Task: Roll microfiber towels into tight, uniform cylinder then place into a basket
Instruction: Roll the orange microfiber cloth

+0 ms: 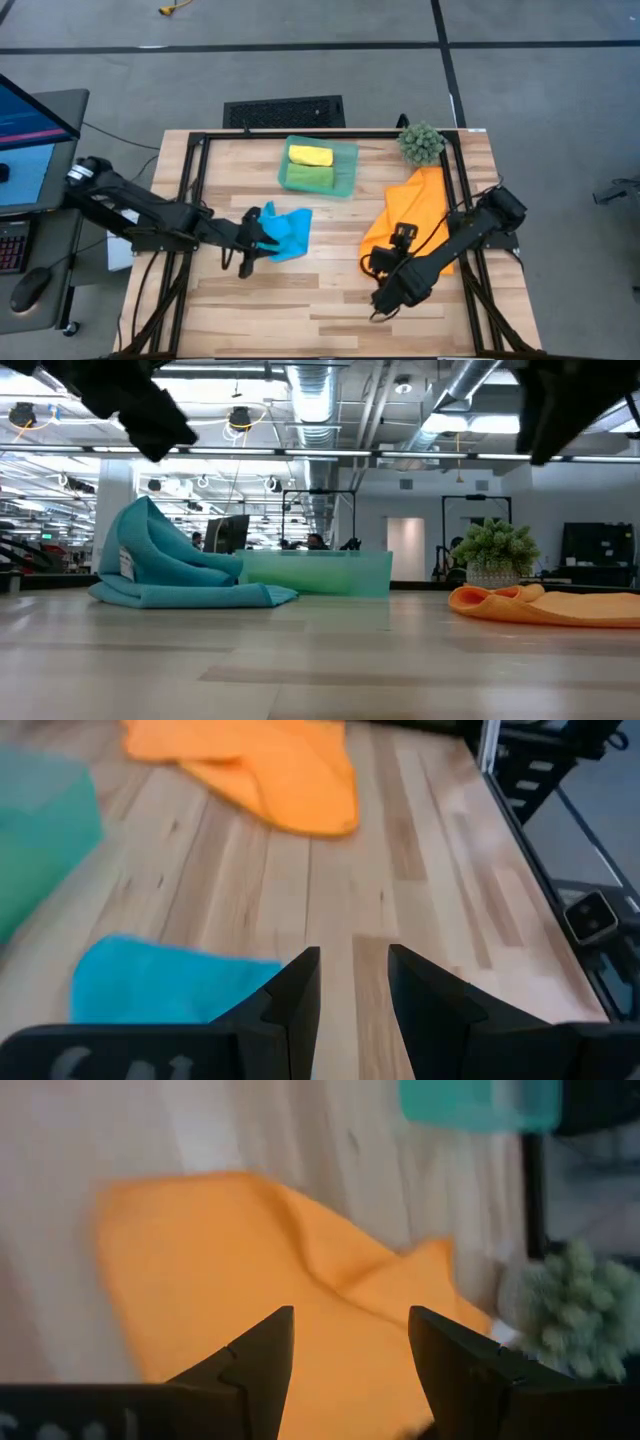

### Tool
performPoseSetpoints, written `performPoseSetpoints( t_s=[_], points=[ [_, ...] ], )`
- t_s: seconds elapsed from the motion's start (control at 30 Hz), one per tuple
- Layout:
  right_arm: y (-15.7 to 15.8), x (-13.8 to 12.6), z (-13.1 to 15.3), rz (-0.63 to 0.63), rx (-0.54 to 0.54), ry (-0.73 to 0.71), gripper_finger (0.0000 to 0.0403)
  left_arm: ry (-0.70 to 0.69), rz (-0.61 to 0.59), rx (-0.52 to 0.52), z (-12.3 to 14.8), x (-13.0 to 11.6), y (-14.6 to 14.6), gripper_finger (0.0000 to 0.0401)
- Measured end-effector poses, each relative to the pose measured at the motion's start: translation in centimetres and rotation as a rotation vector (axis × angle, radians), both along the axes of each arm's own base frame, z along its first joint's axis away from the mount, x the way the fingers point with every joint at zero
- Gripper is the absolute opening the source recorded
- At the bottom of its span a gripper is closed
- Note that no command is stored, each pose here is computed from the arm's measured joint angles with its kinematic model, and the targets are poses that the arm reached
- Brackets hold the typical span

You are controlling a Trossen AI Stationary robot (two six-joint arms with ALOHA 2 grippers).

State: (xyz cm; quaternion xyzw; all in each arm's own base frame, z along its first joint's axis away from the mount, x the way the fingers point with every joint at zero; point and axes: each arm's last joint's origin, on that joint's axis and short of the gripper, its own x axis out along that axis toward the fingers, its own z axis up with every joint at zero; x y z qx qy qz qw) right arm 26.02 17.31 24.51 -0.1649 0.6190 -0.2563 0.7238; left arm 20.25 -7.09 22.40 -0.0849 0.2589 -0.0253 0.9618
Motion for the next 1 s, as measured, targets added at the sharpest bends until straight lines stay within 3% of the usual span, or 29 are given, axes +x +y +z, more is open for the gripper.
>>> performPoseSetpoints(
  t_s=[0.3, 0.57, 0.8, 1.0],
  points=[
    [-2.2, -3.8, -4.1, -0.198, -0.101, 0.040, 0.0221, -0.057, -0.039, 0.069, -1.3, 2.4, -0.9, 0.0110],
    [-5.1, -4.1, -6.4, -0.283, -0.134, 0.025, 0.0221, -0.046, -0.039, 0.071, -1.3, 2.7, -1.0, 0.0110],
    [-11.0, -4.4, -5.3, -0.419, -0.170, -0.051, 0.0221, -0.039, -0.036, 0.070, -1.4, 2.7, -1.0, 0.0110],
    [-16.6, -4.6, -4.1, -0.555, -0.061, -0.161, 0.0221, -0.032, -0.037, 0.072, -1.5, 2.7, -1.0, 0.0110]
  ],
)
